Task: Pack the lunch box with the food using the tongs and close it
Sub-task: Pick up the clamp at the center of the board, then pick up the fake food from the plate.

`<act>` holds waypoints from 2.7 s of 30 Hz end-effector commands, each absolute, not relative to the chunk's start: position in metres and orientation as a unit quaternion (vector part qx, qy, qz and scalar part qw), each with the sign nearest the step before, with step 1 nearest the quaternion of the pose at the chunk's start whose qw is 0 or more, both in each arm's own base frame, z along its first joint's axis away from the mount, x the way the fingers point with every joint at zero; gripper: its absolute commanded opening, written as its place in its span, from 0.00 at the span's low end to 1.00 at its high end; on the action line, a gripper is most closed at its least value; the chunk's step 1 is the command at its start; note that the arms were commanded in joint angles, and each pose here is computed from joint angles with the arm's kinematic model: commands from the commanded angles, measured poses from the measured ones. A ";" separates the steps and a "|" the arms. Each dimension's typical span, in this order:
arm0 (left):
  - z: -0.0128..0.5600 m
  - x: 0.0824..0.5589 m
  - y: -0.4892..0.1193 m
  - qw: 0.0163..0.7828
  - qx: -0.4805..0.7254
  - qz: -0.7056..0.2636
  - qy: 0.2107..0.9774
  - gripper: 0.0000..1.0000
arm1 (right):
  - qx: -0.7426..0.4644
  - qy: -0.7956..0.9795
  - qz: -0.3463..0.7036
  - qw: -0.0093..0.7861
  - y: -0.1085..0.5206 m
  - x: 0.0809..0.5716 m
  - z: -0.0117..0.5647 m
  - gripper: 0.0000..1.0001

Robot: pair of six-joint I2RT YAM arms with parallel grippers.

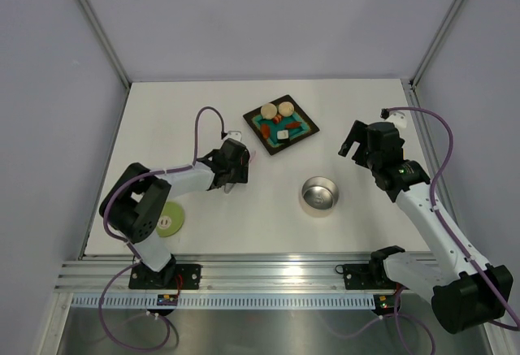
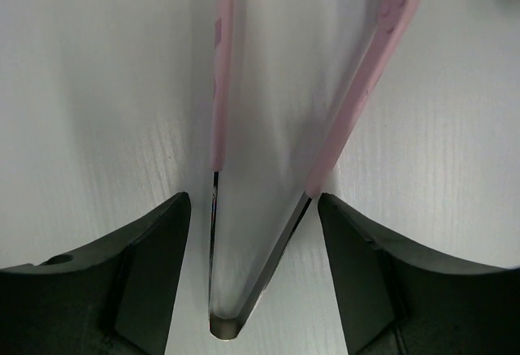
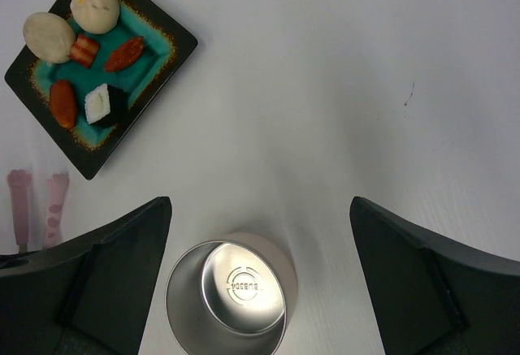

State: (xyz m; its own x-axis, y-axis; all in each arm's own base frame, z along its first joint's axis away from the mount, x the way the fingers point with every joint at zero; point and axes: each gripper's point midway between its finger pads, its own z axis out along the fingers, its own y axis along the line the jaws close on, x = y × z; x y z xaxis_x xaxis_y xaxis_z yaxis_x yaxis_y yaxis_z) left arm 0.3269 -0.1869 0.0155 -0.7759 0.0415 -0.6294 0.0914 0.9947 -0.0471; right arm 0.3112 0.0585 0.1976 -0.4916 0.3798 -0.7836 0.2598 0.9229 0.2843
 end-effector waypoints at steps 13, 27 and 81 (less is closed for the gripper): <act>0.009 0.316 -0.185 0.320 0.034 -0.045 0.946 0.52 | 0.194 0.852 0.065 0.481 0.055 0.312 0.204 0.99; -0.002 0.309 -0.188 0.304 0.038 -0.054 0.950 0.54 | 0.196 0.852 0.067 0.481 0.056 0.312 0.204 0.99; 0.147 0.388 -0.261 0.290 0.143 -0.085 0.942 0.33 | 0.196 0.841 0.060 0.501 0.049 0.306 0.227 1.00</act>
